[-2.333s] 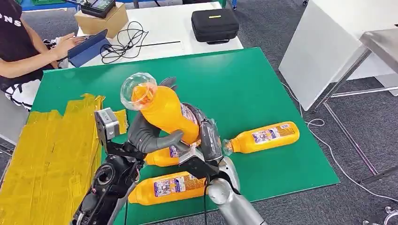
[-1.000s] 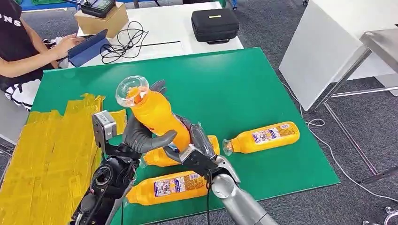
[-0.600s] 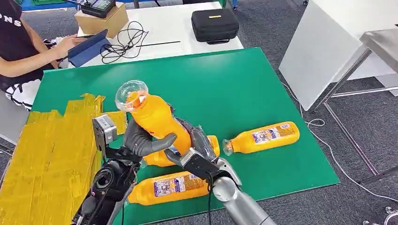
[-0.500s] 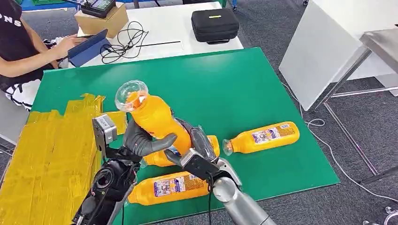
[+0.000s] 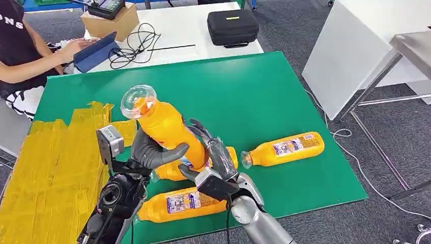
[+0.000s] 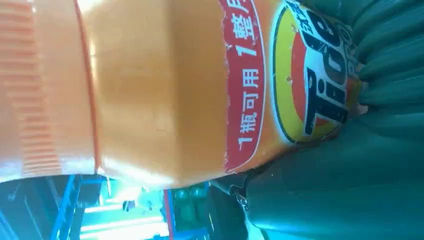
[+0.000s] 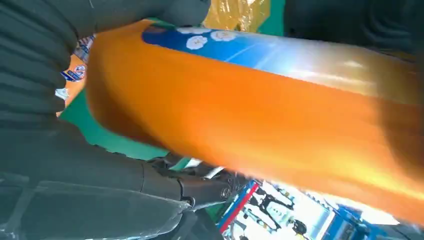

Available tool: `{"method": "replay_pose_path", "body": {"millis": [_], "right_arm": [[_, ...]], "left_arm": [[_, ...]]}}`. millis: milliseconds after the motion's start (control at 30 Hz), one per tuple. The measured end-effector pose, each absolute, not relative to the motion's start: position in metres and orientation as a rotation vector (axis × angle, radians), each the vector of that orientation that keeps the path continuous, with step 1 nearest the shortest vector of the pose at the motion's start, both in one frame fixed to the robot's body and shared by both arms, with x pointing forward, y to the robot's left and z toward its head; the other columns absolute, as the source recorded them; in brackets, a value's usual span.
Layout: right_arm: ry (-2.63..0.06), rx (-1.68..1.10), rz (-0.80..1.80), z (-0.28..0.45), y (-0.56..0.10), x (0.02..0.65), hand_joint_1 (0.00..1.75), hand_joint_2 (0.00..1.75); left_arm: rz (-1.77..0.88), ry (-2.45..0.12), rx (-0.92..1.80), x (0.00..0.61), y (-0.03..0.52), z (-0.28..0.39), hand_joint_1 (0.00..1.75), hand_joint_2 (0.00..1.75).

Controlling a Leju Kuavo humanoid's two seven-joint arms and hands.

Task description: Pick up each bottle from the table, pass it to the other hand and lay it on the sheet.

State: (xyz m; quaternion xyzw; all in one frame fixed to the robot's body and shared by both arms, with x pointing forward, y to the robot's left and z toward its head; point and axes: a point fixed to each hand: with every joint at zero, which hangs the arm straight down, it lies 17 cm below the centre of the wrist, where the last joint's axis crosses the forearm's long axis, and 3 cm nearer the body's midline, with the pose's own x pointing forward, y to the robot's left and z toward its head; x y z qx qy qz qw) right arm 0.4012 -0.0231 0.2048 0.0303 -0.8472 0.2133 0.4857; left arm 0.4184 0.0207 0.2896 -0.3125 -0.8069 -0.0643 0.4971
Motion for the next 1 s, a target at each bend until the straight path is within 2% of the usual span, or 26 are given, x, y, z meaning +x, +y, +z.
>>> {"method": "replay_pose_path", "body": {"millis": [67,100,300,533,800,900,1000], "right_arm": [[-2.072,0.073,0.517,0.208,-0.024,0.4,0.45,1.75],[-2.076,0.073,0.515,0.209,-0.024,0.4,0.0,1.75],[-2.105,0.024,0.466,0.217,-0.036,0.399,0.0,1.75],[-2.21,-0.18,0.331,0.25,-0.094,0.399,0.0,1.75],[-2.239,-0.24,0.308,0.26,-0.112,0.395,0.0,1.75],[-2.246,-0.335,0.284,0.263,-0.126,0.392,0.0,1.75],[-2.258,-0.469,0.256,0.267,-0.146,0.383,0.0,1.75]], "left_arm": [[-0.151,-1.957,-0.75,0.42,0.023,0.29,1.75,1.75],[-0.148,-1.958,-0.748,0.42,0.024,0.29,1.75,1.75],[-0.15,-2.006,-0.684,0.423,0.034,0.295,1.75,1.75],[-0.192,-2.187,-0.354,0.437,0.082,0.326,1.75,1.75],[-0.183,-2.242,-0.27,0.439,0.102,0.342,1.75,1.75],[-0.286,-2.307,-0.013,0.441,0.111,0.348,1.75,1.75],[-0.474,-2.3,0.39,0.456,0.127,0.354,1.75,1.75]]}}
